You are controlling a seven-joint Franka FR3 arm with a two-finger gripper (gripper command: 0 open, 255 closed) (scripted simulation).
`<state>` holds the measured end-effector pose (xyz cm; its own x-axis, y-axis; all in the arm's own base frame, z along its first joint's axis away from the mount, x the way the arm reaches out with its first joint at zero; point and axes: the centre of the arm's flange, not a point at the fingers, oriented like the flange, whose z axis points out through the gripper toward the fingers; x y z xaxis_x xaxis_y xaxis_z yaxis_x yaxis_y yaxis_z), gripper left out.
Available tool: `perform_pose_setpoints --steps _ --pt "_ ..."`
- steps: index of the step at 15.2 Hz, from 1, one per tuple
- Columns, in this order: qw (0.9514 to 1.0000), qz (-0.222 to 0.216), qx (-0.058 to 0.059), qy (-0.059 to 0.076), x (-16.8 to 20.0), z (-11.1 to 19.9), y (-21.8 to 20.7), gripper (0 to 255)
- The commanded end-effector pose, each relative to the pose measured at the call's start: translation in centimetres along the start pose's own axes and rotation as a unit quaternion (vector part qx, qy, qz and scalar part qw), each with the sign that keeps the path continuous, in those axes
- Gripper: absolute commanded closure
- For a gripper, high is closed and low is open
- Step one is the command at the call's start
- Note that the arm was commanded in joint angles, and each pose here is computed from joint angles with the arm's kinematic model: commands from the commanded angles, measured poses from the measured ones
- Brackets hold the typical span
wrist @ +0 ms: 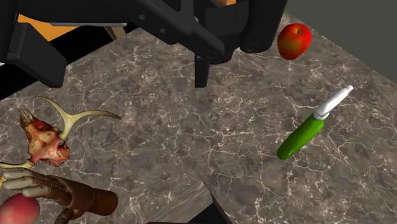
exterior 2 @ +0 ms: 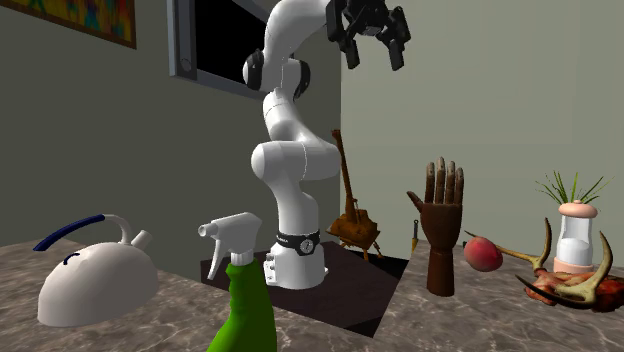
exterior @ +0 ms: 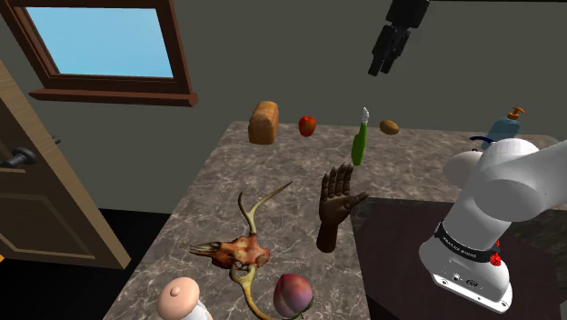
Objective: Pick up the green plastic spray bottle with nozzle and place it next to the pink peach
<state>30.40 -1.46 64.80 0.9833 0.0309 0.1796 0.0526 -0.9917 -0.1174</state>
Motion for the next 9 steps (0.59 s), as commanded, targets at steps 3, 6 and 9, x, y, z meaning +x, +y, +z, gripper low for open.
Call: perform_pose_setpoints --steps 3,6,9 --pt "0.9994 0.03 0.002 -0.018 2.2 1.3 1.6 0" --pt "0.9963 0.074 0.004 -0.044 5.3 3.5 4.2 0" --pt "0.9905 0.118 0.006 -0.07 7.9 5.8 7.1 0"
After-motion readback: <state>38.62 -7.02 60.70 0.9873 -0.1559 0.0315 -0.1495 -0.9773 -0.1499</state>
